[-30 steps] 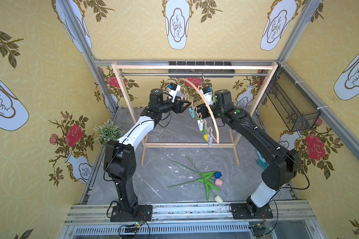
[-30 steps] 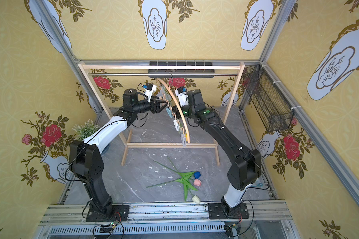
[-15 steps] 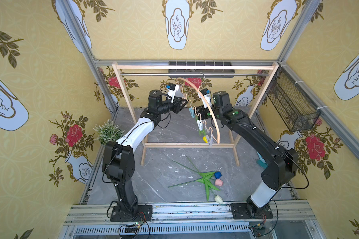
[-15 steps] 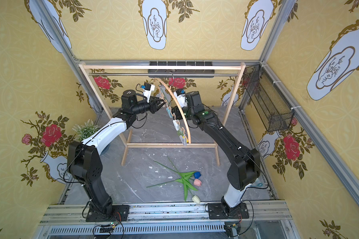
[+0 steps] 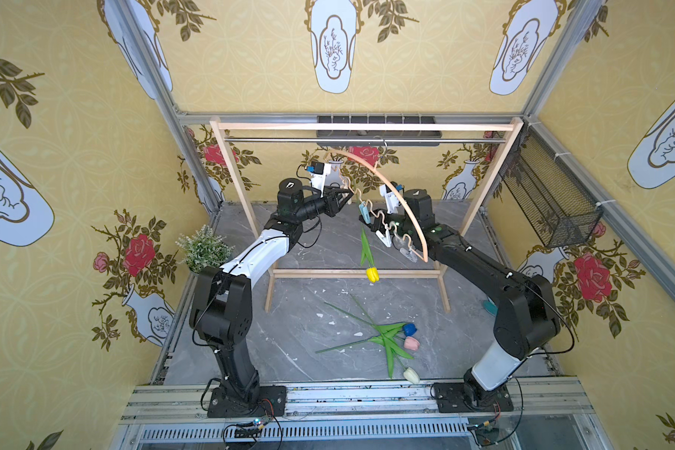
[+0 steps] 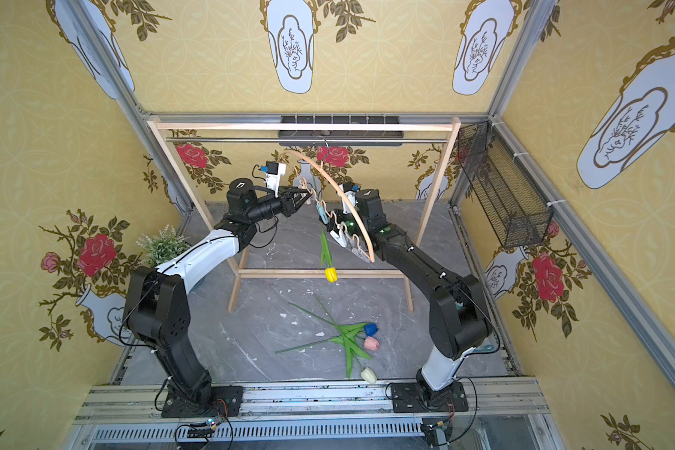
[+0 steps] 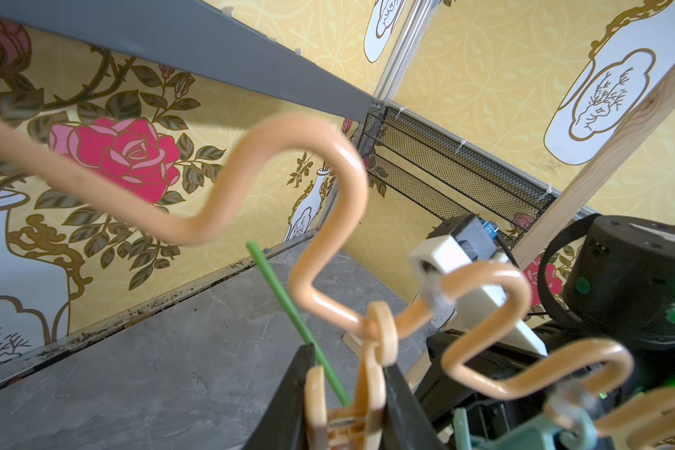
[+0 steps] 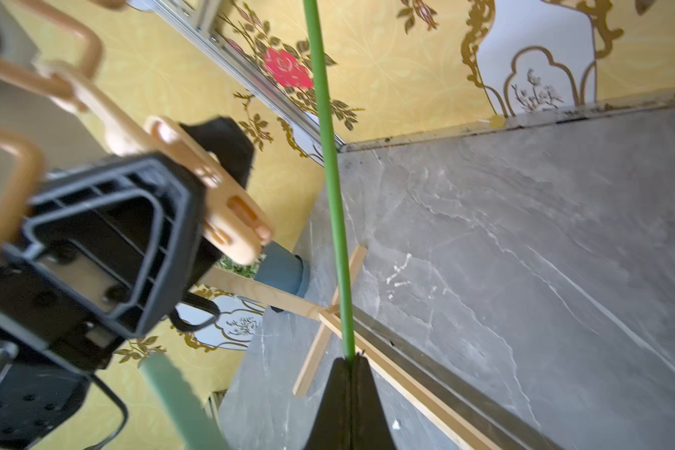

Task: Dry the flowers on a clothes hanger
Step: Open the clamp at the hanger, then clamp the flower onto the hanger, then pick up the flower at the center of the board.

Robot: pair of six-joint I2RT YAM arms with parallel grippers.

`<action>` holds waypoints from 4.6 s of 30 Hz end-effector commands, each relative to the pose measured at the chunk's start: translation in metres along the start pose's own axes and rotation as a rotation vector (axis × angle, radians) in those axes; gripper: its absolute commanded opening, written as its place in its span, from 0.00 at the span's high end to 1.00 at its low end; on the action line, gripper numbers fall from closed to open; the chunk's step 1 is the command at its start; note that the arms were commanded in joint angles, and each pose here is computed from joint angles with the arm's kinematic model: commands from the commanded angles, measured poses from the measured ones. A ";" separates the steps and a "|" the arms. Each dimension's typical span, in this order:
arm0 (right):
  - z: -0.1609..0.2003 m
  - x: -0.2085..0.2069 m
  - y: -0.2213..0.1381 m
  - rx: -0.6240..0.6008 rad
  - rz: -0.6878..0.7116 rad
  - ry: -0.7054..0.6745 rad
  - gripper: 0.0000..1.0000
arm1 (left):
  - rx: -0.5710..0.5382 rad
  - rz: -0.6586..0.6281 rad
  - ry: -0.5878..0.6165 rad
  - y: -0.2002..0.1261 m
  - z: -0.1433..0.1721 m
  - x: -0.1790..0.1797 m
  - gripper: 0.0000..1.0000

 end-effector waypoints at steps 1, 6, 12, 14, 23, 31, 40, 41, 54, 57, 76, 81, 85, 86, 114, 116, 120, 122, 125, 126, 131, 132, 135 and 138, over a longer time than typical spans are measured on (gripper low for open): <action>-0.011 0.017 0.000 -0.053 -0.123 -0.012 1.00 | -0.040 0.010 0.003 -0.001 -0.004 -0.002 0.72; -0.013 0.020 0.003 -0.042 -0.156 -0.017 1.00 | -0.043 0.018 -0.015 -0.001 -0.003 -0.002 0.72; -0.012 0.021 0.008 -0.034 -0.183 -0.004 1.00 | -0.056 0.028 -0.025 -0.003 -0.004 -0.003 0.72; -0.011 0.022 0.010 -0.033 -0.195 -0.007 1.00 | -0.055 0.030 -0.029 -0.003 -0.003 -0.003 0.72; -0.014 0.027 0.014 -0.030 -0.222 -0.022 1.00 | -0.057 0.039 -0.055 -0.002 0.002 -0.003 0.72; -0.018 0.028 0.019 -0.035 -0.234 -0.012 1.00 | -0.087 0.050 -0.082 -0.004 0.003 -0.002 0.72; -0.017 0.032 0.014 -0.042 -0.260 -0.022 1.00 | -0.097 0.058 -0.101 -0.005 0.007 -0.001 0.73; -0.016 0.034 0.012 -0.050 -0.260 -0.031 1.00 | -0.098 0.057 -0.101 -0.005 0.007 -0.001 0.73; -0.020 0.052 0.010 -0.015 -0.337 -0.088 1.00 | -0.088 0.051 -0.113 -0.004 0.011 0.001 0.73; -0.019 0.055 0.010 -0.024 -0.378 -0.088 1.00 | -0.098 0.056 -0.132 -0.005 0.013 0.001 0.75; -0.017 0.052 -0.004 -0.064 -0.354 -0.099 1.00 | -0.098 0.057 -0.152 -0.006 0.021 0.004 0.64; -0.017 0.053 -0.006 -0.068 -0.354 -0.102 1.00 | -0.101 0.053 -0.155 -0.007 0.020 0.004 0.50; -0.013 0.045 -0.005 -0.063 -0.322 -0.101 1.00 | -0.109 0.039 -0.146 -0.011 0.015 0.001 0.39; -0.012 0.042 -0.005 -0.061 -0.308 -0.102 1.00 | -0.110 0.030 -0.144 -0.013 0.014 0.000 0.36; 0.033 -0.022 -0.026 -0.048 -0.024 0.007 0.58 | -0.020 -0.246 -0.156 -0.111 0.062 -0.046 0.18; 0.044 -0.028 -0.033 -0.043 0.032 0.018 0.57 | -0.014 -0.298 -0.157 -0.119 0.067 -0.048 0.18; 0.074 -0.038 -0.045 0.020 0.142 0.028 0.56 | 0.024 -0.398 -0.179 -0.133 0.080 -0.051 0.19; 0.094 -0.037 -0.050 0.075 0.198 0.019 0.44 | 0.061 -0.460 -0.215 -0.140 0.087 -0.053 0.17; 0.131 -0.029 -0.053 0.164 0.271 -0.039 0.43 | 0.121 -0.552 -0.310 -0.153 0.098 -0.054 0.13; 0.145 -0.025 -0.054 0.193 0.299 -0.063 0.43 | 0.139 -0.585 -0.337 -0.159 0.103 -0.054 0.12; 0.201 -0.017 -0.057 0.294 0.415 -0.094 0.43 | 0.207 -0.707 -0.415 -0.191 0.131 -0.060 0.14; 0.210 -0.016 -0.057 0.306 0.433 -0.097 0.43 | 0.217 -0.723 -0.426 -0.197 0.136 -0.061 0.14; 0.235 -0.012 -0.058 0.330 0.472 -0.095 0.43 | 0.251 -0.768 -0.473 -0.212 0.154 -0.065 0.17; 0.249 -0.013 -0.060 0.337 0.516 -0.074 0.43 | 0.322 -0.836 -0.470 -0.218 0.171 -0.069 0.18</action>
Point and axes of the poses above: each gripper's point midway between its finger pads, its own y axis out along the fingers, its own x axis along the line the jaws close on, z = x × y, the point moved 8 cm from there along -y, back along the fingers, and after that the axes turned 2 degrees about y, right-handed, at the moved point
